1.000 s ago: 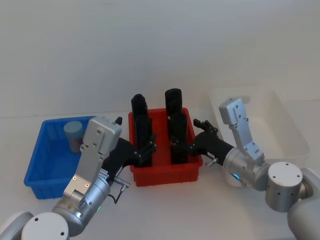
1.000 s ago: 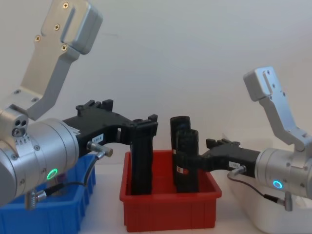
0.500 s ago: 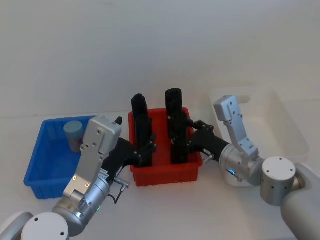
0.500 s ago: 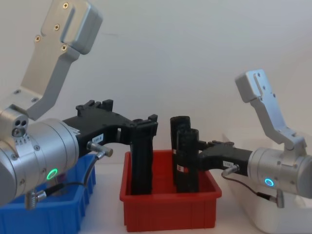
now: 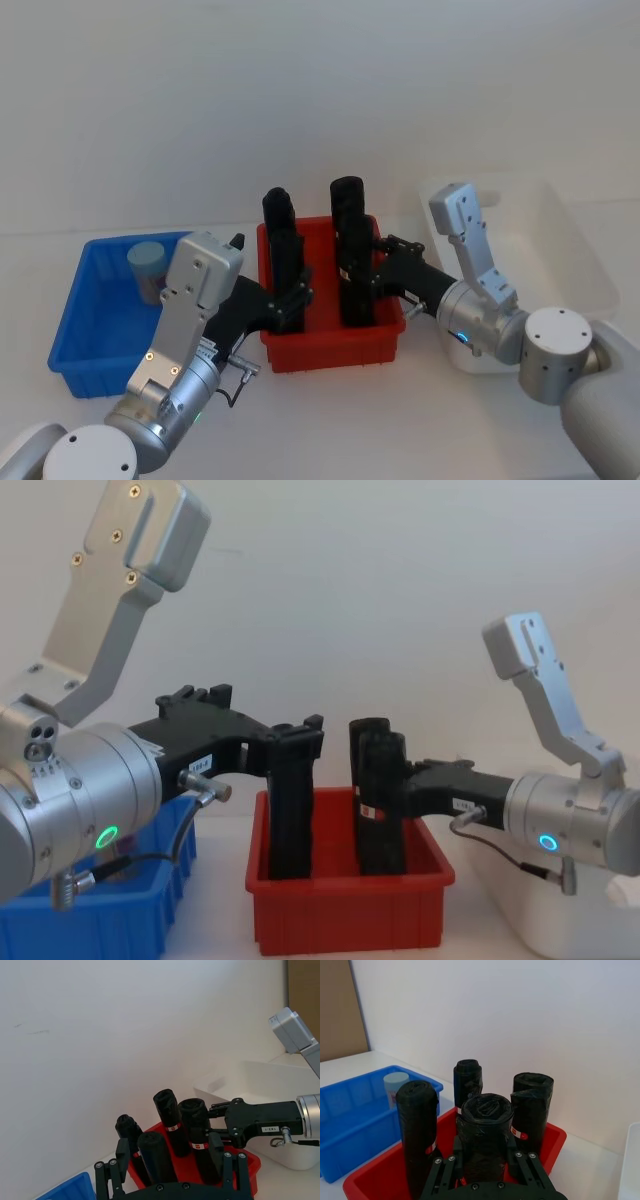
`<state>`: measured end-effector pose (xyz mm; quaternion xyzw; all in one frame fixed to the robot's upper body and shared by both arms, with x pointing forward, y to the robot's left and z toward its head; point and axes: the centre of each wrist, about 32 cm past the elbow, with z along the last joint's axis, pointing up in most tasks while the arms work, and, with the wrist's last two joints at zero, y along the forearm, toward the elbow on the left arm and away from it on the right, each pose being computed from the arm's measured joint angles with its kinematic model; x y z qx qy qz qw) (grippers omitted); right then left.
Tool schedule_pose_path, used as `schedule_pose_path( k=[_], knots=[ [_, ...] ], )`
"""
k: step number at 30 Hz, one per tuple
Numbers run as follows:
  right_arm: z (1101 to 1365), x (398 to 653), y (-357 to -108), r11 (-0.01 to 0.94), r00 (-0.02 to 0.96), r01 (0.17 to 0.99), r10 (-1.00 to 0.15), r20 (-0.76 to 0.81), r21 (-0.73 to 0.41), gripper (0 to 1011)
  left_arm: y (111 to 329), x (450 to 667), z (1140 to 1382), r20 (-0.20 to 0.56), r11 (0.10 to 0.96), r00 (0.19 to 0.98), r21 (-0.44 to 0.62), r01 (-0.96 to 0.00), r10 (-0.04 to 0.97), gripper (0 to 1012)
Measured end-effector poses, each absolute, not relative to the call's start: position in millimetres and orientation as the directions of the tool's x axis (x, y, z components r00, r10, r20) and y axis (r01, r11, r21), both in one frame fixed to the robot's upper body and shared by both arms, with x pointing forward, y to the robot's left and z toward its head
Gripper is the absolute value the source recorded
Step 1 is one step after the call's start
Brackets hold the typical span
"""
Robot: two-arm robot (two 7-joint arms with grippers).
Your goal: Pick the cotton swabs from the blue box and place them into the white box.
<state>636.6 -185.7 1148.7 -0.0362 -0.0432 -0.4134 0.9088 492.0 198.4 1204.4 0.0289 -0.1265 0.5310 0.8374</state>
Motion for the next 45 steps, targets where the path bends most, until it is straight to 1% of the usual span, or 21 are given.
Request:
schedule_pose_path(
  k=[7, 13, 15, 20, 27, 35, 42, 45],
  knots=[
    [1157.6, 629.7, -189.5, 0.645, 0.64, 0.764, -0.761, 0.108, 0.022, 443, 198.4, 492.0, 1204.4, 0.243, 0.434, 0.404, -0.086, -0.897, 0.882, 1000],
    [1171.6, 615.6, -195.3, 0.619, 0.608, 0.78, -0.784, 0.12, 0.095, 410, 198.4, 492.0, 1204.4, 0.243, 0.434, 0.404, -0.086, -0.897, 0.882, 1000],
    [1173.3, 613.9, -196.0, 0.615, 0.603, 0.782, -0.788, 0.121, 0.103, 394, 198.4, 492.0, 1204.4, 0.243, 0.434, 0.404, -0.086, -0.897, 0.882, 1000],
    [1184.2, 600.4, -201.7, 0.574, 0.56, 0.804, -0.819, 0.127, 0.156, 369, 198.4, 492.0, 1204.4, 0.242, 0.434, 0.404, -0.086, -0.897, 0.882, 1000],
    [1197.7, 582.9, -211.8, 0.503, 0.485, 0.836, -0.864, 0.133, 0.217, 363, 198.4, 492.0, 1204.4, 0.242, 0.434, 0.404, -0.086, -0.897, 0.882, 999],
    [1211.1, 564.2, -229.1, 0.403, 0.378, 0.874, -0.915, 0.138, 0.273, 363, 198.4, 492.0, 1204.4, 0.242, 0.434, 0.404, -0.086, -0.897, 0.882, 1000],
    [1219.7, 550.5, -248.1, 0.299, 0.27, 0.908, -0.953, 0.135, 0.293, 363, 198.4, 492.0, 1204.4, 0.242, 0.434, 0.404, -0.086, -0.897, 0.882, 1000],
    [1221.0, 547.3, -253.2, 0.271, 0.242, 0.918, -0.961, 0.133, 0.29, 363, 198.4, 492.0, 1204.4, 0.242, 0.434, 0.404, -0.086, -0.897, 0.882, 1000]
  ],
)
